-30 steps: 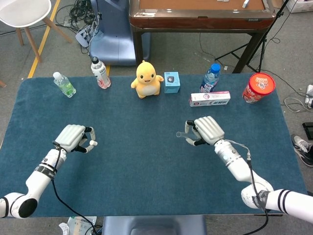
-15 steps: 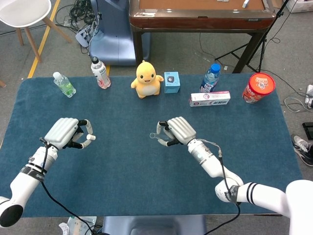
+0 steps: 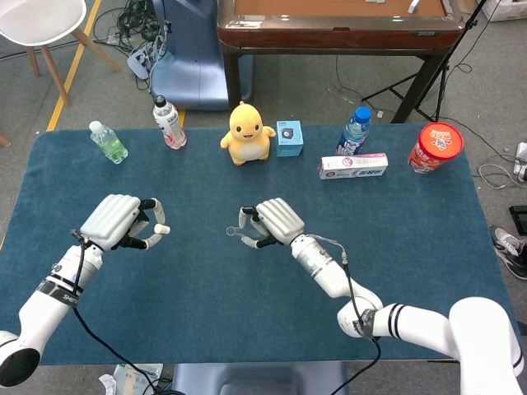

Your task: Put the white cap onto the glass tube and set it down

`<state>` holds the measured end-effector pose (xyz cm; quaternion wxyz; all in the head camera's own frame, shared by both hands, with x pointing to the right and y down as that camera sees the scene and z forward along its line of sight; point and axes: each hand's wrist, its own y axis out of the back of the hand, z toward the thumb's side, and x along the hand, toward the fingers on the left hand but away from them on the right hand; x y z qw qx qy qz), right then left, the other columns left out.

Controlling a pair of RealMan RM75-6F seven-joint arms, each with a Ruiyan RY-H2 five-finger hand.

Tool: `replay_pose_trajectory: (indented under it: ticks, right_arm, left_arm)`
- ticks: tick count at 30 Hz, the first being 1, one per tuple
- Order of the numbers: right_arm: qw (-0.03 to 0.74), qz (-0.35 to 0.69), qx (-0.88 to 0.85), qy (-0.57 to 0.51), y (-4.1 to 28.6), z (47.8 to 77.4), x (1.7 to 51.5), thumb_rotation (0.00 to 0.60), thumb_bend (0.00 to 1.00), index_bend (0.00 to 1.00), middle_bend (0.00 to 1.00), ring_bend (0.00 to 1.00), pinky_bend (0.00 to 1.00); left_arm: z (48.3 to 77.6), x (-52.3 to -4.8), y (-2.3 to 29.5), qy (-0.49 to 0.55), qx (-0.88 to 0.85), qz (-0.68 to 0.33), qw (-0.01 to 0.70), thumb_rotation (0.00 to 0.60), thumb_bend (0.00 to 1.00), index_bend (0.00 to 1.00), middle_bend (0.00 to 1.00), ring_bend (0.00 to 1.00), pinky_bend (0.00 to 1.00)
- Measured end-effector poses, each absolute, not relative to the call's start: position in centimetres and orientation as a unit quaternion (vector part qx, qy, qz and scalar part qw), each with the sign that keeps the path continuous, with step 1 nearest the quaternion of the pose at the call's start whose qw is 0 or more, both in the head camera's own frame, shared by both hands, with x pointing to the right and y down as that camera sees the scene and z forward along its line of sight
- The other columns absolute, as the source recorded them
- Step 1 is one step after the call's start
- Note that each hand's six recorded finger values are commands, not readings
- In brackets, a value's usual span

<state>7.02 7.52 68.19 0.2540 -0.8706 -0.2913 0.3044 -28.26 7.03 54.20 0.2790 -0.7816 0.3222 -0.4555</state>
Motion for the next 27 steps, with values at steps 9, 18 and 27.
replay_pose_trajectory:
  ticks: [9,18,27]
  right_arm:
    - [0.233,0.314,-0.879,-0.272,7.3,67.9,4.4,0.6,0.58,0.85,0.91,1.0,1.0]
    - [0.228,0.316,-0.883,-0.262,7.3,67.4,2.6,0.6,0.59,0.85,0.91,1.0,1.0]
    - [0.227,0.317,-0.881,-0.268,7.4,67.9,1.7,0.6,0.59,0.85,0.91,1.0,1.0]
  left_arm:
    - [53.6,-26.3,6.8,0.32,-0.777,-0.438,0.318,0.6,0.29,0.58,1.0,1.0,1.0]
    - [54.0,-24.7,7.2,0.305,-0.77,-0.429,0.36,0.6,0.29,0.58,1.0,1.0,1.0]
    - [54.3,-23.7,7.4,0.297,-0.772,-0.422,0.371,0.6,0.29,0.58,1.0,1.0,1.0]
